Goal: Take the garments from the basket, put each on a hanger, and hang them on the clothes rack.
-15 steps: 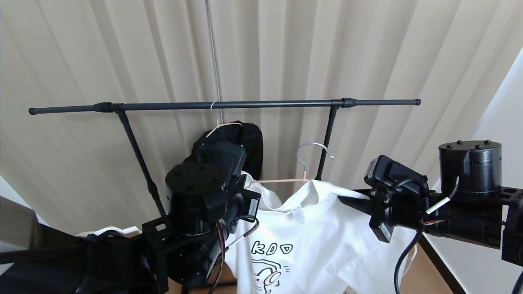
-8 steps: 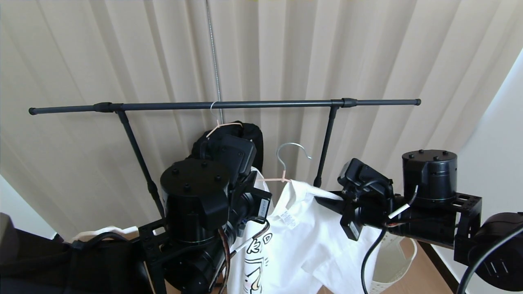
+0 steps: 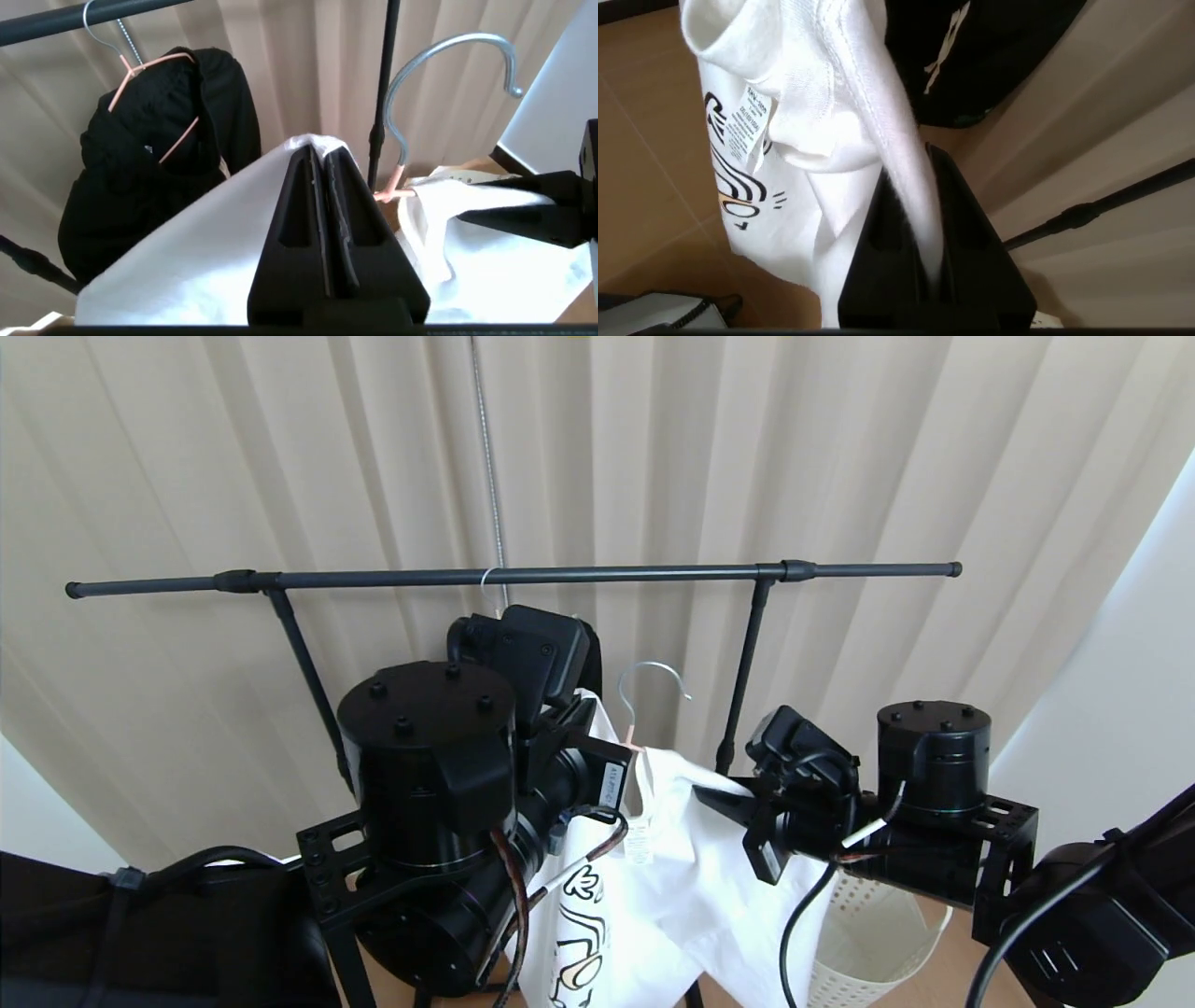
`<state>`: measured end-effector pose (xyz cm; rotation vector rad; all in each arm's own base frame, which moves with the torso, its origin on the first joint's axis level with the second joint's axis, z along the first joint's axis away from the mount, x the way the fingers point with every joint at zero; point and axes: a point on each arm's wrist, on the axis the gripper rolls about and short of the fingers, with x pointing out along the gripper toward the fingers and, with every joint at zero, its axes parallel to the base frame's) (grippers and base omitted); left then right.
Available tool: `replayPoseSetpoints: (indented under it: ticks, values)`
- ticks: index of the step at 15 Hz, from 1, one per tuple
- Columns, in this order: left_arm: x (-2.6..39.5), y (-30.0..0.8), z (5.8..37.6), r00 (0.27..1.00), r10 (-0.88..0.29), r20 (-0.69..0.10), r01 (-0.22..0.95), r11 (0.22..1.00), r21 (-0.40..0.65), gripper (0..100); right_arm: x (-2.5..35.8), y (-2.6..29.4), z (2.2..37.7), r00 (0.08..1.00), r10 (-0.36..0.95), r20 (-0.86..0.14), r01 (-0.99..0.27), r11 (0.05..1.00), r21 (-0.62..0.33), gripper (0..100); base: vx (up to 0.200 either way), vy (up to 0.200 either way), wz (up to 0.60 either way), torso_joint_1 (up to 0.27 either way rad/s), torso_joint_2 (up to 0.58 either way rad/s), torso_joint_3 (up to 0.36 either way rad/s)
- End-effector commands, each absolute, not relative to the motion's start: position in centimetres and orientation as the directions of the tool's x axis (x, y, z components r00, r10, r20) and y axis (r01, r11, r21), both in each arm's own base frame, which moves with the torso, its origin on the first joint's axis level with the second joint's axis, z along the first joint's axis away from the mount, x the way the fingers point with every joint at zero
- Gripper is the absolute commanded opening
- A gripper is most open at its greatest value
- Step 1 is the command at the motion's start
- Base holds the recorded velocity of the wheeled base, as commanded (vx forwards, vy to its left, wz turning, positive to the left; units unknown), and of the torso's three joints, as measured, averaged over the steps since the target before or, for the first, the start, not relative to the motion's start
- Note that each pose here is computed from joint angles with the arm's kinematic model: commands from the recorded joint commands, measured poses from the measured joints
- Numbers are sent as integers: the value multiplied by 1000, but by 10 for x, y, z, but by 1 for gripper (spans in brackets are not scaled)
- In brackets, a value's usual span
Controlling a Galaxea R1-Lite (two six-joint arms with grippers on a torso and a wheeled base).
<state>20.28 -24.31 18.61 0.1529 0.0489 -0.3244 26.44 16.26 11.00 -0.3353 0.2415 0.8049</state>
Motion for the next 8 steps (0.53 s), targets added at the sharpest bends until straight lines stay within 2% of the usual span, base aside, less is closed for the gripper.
replayPoseSetpoints:
  ticks: [1, 8]
  values:
    - [203, -243, 188, 947, -314, -67, 321, 937, 138, 0, 266, 164, 107, 671, 663, -332, -735, 653, -181, 0, 0, 0, 0, 0, 0, 0]
    - [203, -244, 187, 946, -316, -71, 323, 936, 141, 0, 269, 165, 121, 699, 678, -226, -712, 691, -127, 0, 0, 0, 0, 0, 0, 0]
